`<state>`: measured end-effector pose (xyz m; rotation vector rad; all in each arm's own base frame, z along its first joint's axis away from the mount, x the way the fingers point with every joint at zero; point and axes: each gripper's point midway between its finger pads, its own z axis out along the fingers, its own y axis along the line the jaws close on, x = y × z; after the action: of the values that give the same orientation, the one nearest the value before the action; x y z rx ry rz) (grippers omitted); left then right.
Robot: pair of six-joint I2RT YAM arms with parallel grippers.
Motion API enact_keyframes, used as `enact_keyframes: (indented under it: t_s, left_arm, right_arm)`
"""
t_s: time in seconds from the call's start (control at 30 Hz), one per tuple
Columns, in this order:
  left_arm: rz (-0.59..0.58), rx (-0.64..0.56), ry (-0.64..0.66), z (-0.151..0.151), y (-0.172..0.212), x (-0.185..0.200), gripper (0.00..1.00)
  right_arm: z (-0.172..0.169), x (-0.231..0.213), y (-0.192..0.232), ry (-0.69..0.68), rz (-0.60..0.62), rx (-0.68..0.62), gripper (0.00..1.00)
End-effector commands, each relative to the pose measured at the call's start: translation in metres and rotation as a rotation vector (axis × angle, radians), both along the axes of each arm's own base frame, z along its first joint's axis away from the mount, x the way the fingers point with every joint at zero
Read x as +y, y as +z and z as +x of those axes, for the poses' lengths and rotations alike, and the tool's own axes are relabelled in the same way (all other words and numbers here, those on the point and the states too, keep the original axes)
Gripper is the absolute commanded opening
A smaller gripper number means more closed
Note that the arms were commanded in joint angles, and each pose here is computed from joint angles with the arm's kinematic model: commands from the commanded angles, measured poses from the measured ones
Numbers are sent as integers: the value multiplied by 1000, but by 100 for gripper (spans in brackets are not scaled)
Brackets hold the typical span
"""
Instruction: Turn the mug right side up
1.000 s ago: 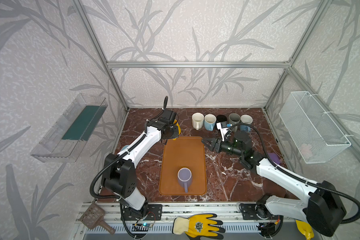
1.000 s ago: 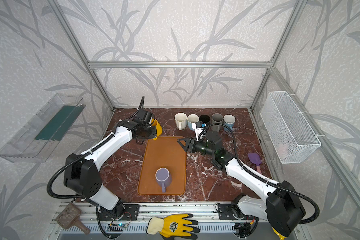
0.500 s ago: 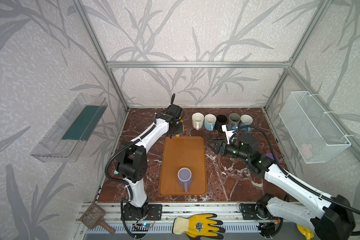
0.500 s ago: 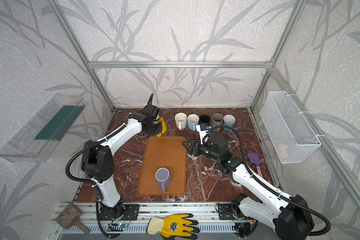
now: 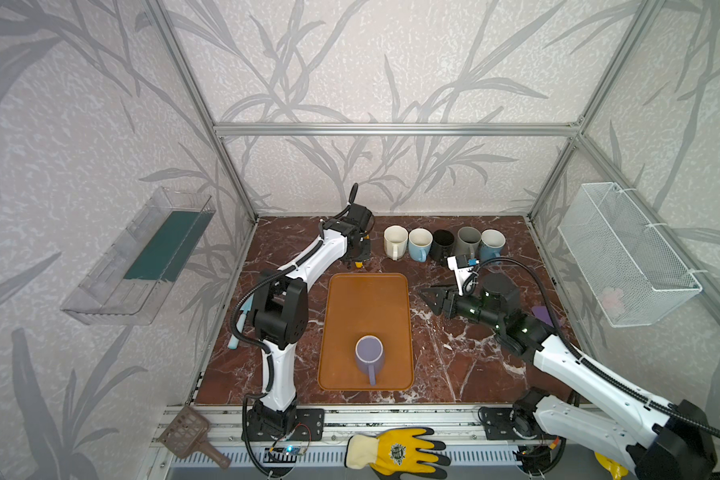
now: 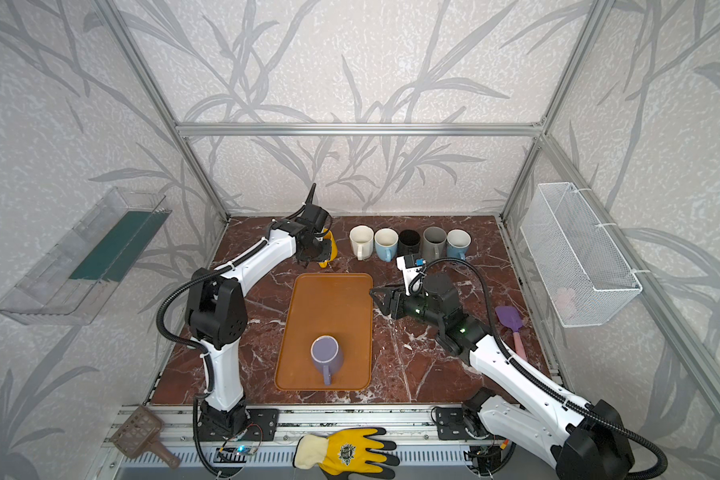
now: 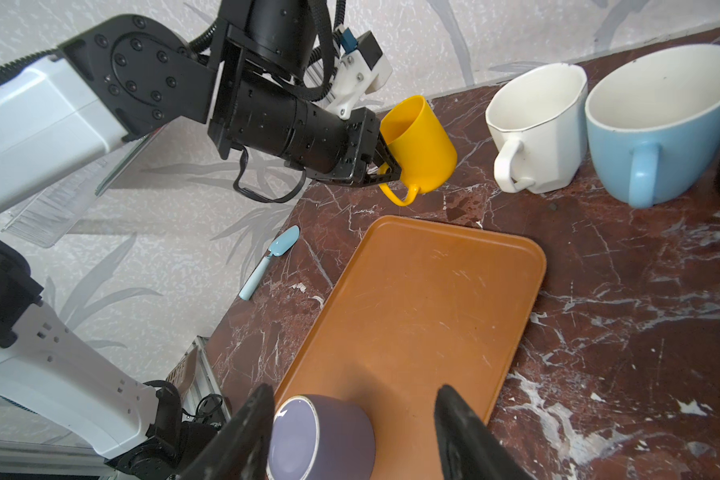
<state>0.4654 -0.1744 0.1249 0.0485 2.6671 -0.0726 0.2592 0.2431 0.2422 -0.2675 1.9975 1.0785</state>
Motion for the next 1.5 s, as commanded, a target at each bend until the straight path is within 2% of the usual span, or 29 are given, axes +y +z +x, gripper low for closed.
enact_keyframes:
  t_s: [0.0,0.17,0.8,1.47]
  left_arm:
    - [6,-91,5,20,23,-8,0]
    - [49,-91,10,27,17,-10,0]
    - [95,-88,-9,47,1,-30,0]
    - [114,-92,-23,53,-9,-38,0]
  right_arm:
    - [-1,-6,3,-11,-15,-25,62]
    - [-3,-9,1,-17,-26,-24,62]
    - [-6,-18,2,-40,-45,-37,62]
    - [-9,-25,4,-57,-55,-45,62]
